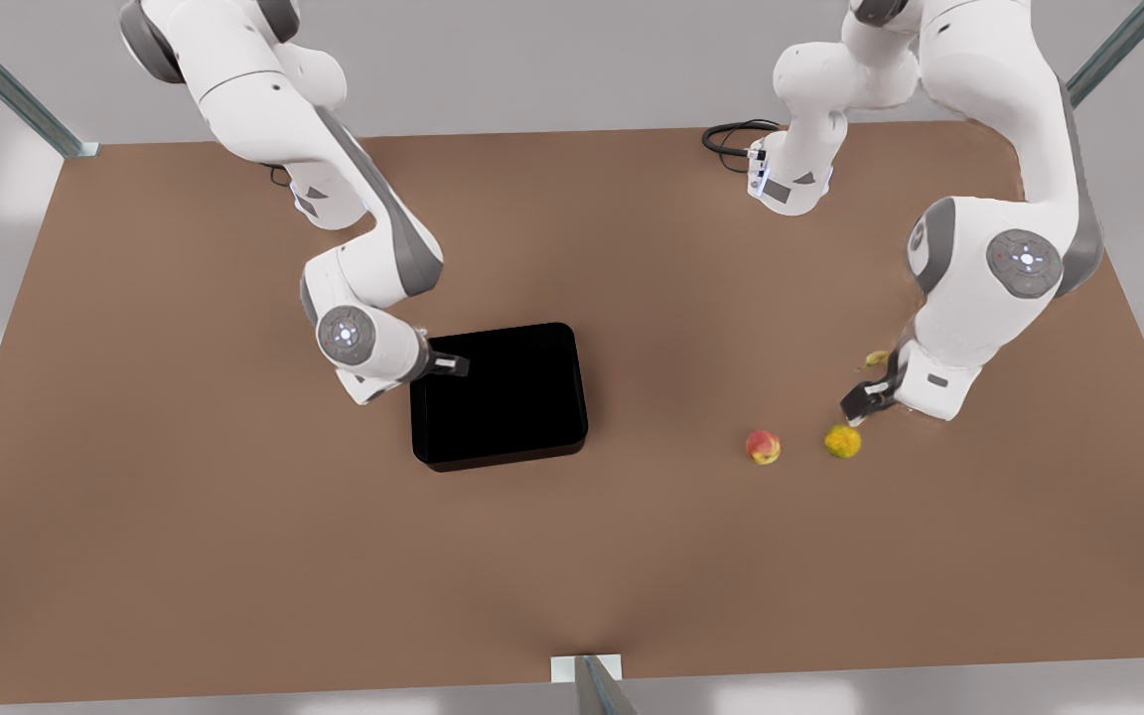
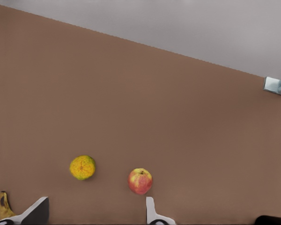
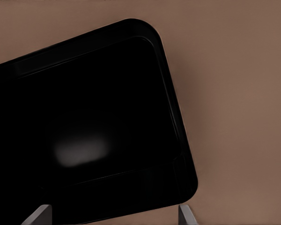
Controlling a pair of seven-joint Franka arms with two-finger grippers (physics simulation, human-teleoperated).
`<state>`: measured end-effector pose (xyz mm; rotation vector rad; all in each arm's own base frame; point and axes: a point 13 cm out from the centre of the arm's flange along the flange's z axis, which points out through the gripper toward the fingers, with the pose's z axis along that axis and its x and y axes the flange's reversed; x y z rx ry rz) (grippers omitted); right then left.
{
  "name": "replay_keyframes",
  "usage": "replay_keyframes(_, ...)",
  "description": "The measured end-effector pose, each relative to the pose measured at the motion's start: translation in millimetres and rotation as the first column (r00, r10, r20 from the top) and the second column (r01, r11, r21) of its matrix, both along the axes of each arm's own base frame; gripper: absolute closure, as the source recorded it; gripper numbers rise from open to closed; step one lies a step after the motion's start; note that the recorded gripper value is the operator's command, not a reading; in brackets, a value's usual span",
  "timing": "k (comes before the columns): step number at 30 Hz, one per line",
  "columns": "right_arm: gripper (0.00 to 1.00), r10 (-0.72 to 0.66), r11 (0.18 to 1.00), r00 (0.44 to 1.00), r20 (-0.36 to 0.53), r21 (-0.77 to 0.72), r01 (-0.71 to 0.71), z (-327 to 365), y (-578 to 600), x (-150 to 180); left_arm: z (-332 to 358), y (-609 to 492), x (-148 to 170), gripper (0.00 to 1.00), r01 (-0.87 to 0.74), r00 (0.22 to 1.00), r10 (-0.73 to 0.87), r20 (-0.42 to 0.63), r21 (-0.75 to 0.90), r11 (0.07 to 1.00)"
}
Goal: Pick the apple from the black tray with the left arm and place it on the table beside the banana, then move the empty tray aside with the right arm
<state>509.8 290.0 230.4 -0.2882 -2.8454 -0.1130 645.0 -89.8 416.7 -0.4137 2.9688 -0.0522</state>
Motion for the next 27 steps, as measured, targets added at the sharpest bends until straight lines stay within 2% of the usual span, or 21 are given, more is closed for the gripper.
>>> replay_keyframes(2,0.00,-0.026,1.000,1.000,0.000,-0.006,0.026,-12,-3,6,17,19,-31,0.00,0.005,1.000,-0.005,-0.018,-0.022,1.000)
replay_keyframes(5,0.00,-0.056,0.998,0.998,-0.002,-0.015,0.056,-29,-15,16,21,22,-14,0.00,0.053,0.998,-0.054,-0.014,-0.040,0.998)
replay_keyframes(8,0.00,-0.061,0.998,0.998,0.008,-0.025,0.061,-38,-32,27,20,11,-13,0.00,0.124,0.992,-0.125,-0.020,-0.044,0.991)
replay_keyframes(17,0.00,0.071,0.996,0.997,0.023,-0.046,-0.070,-57,-35,28,-5,29,-19,0.00,0.209,0.974,-0.210,-0.089,-0.027,0.978)
replay_keyframes(27,0.03,0.153,0.988,0.988,0.011,-0.031,-0.153,-108,-53,41,-9,30,-19,0.00,0.277,0.956,-0.277,-0.098,-0.005,0.961)
